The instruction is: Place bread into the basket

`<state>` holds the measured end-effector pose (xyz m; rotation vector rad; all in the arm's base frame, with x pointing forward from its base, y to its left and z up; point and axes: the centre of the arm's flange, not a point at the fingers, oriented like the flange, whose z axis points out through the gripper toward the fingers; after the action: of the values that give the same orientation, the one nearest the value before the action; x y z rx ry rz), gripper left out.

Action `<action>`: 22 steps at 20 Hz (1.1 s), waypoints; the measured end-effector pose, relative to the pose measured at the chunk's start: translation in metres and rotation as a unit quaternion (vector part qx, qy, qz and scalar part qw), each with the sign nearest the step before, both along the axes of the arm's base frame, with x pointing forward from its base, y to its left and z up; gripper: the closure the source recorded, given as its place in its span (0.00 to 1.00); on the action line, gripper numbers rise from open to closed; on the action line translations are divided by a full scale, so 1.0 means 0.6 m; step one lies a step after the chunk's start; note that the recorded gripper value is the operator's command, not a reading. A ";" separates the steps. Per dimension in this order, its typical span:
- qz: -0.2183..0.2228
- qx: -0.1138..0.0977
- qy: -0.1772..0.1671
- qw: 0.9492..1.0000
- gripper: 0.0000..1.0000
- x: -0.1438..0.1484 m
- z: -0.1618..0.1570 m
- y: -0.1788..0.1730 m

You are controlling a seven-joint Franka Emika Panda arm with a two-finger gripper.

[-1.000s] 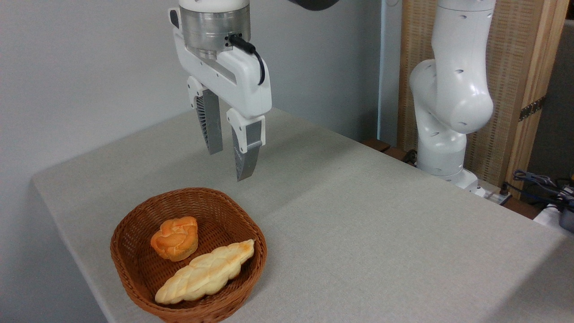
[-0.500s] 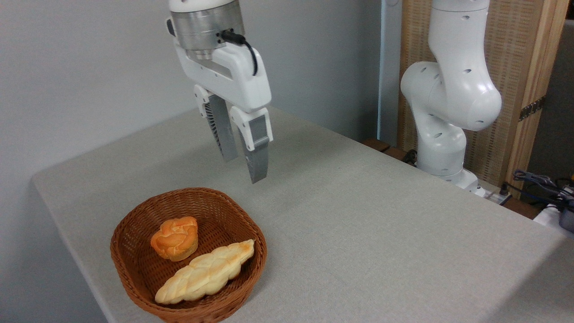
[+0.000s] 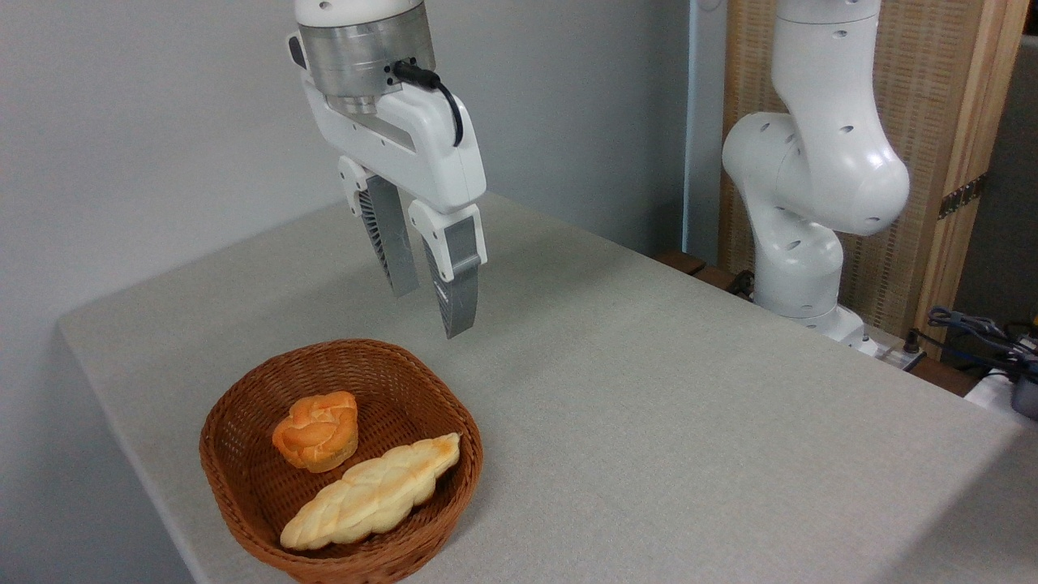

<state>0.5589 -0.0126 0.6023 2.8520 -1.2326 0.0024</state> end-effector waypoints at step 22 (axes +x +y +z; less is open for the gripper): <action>0.011 -0.006 -0.014 1.000 0.00 0.011 0.008 -0.019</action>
<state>0.5656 -0.0242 0.6068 2.8646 -1.2025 0.0509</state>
